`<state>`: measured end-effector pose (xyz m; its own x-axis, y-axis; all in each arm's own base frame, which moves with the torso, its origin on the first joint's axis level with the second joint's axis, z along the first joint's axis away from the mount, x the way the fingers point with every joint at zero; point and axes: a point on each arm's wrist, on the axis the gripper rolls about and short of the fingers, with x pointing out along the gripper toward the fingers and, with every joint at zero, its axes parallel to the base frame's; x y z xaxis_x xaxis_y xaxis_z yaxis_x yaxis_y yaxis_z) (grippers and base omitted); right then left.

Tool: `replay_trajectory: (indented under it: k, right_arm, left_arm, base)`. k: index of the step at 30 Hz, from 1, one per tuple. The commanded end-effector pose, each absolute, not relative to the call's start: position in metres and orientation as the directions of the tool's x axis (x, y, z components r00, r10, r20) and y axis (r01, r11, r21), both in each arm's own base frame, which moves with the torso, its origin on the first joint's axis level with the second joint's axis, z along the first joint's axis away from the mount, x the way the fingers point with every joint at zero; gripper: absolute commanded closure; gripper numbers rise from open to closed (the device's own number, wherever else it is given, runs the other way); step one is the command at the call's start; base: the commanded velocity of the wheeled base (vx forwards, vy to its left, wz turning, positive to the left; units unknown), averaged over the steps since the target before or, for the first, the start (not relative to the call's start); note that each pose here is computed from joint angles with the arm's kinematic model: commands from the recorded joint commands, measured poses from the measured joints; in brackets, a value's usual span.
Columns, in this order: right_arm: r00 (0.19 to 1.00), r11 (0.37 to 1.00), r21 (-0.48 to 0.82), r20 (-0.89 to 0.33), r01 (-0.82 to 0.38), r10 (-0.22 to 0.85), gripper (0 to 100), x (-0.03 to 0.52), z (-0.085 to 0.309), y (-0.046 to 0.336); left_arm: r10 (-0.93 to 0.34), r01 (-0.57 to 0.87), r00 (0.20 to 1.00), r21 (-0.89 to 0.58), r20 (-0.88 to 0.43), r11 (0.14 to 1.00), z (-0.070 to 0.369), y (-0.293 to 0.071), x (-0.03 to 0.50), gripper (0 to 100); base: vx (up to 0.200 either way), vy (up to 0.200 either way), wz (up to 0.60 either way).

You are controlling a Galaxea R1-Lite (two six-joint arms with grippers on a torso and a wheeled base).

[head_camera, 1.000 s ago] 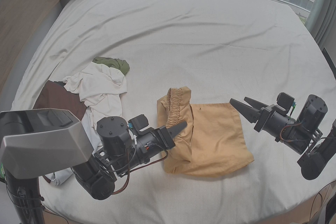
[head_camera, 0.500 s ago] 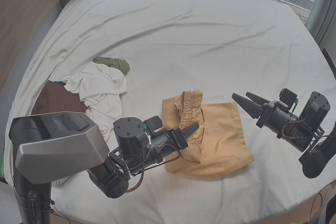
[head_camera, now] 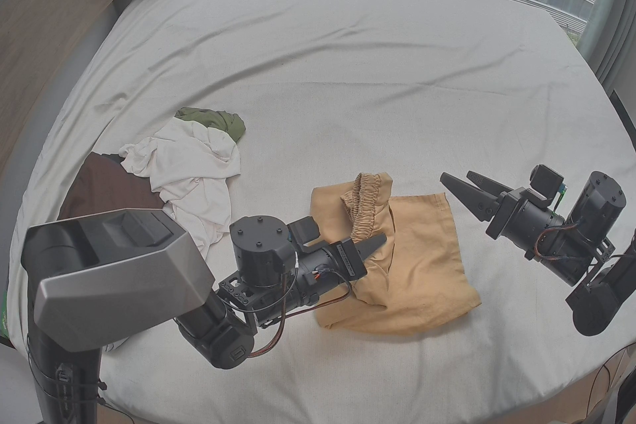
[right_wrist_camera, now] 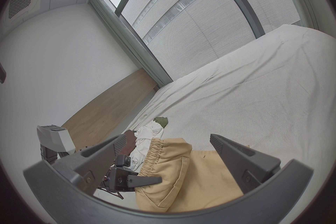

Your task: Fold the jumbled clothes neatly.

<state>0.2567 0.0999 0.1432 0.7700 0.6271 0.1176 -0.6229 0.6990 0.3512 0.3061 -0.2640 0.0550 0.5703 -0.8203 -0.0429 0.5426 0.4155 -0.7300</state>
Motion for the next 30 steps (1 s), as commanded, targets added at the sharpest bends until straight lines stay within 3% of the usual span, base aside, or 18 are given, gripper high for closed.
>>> replay_trajectory:
  k: [1,2,3,15,19,27,30]
  right_arm:
    - [0.771,0.700,0.351,0.120,-0.623,0.626,0,0.257,0.144,0.099]
    - [0.771,0.699,0.352,0.120,-0.622,0.626,0,0.257,0.144,0.099]
    - [0.771,0.699,0.354,0.118,-0.622,0.626,0,0.257,0.143,0.099]
    - [0.772,0.700,0.356,0.114,-0.619,0.625,0,0.257,0.142,0.099]
    - [0.779,0.708,0.359,0.103,-0.609,0.618,0,0.257,0.140,0.096]
    - [0.784,0.718,0.383,0.029,-0.582,0.620,0,0.251,0.125,0.092]
    - [0.781,0.731,0.409,-0.066,-0.546,0.621,0,0.247,0.111,0.091]
  left_arm:
    - [-0.822,0.546,0.569,-0.730,-0.037,0.411,0.056,-0.266,0.308,100]
    - [-0.822,0.545,0.568,-0.729,-0.041,0.413,0.055,-0.267,0.308,100]
    - [-0.822,0.545,0.568,-0.729,-0.043,0.414,0.054,-0.267,0.308,0]
    - [-0.819,0.550,0.573,-0.725,-0.034,0.415,0.055,-0.268,0.309,0]
    - [-0.792,0.539,0.610,-0.719,-0.027,0.440,0.060,-0.263,0.308,0]
    - [-0.726,0.524,0.687,-0.684,-0.014,0.508,0.095,-0.216,0.296,0]
    - [-0.684,0.504,0.729,-0.661,-0.020,0.556,0.108,-0.184,0.287,0]
  base:
    - [0.000,0.000,0.00]
    - [0.000,0.000,0.00]
    - [0.000,0.000,0.00]
    - [0.000,0.000,0.00]
    - [0.000,0.000,0.00]
    - [0.000,0.000,0.00]
    - [0.000,0.000,0.00]
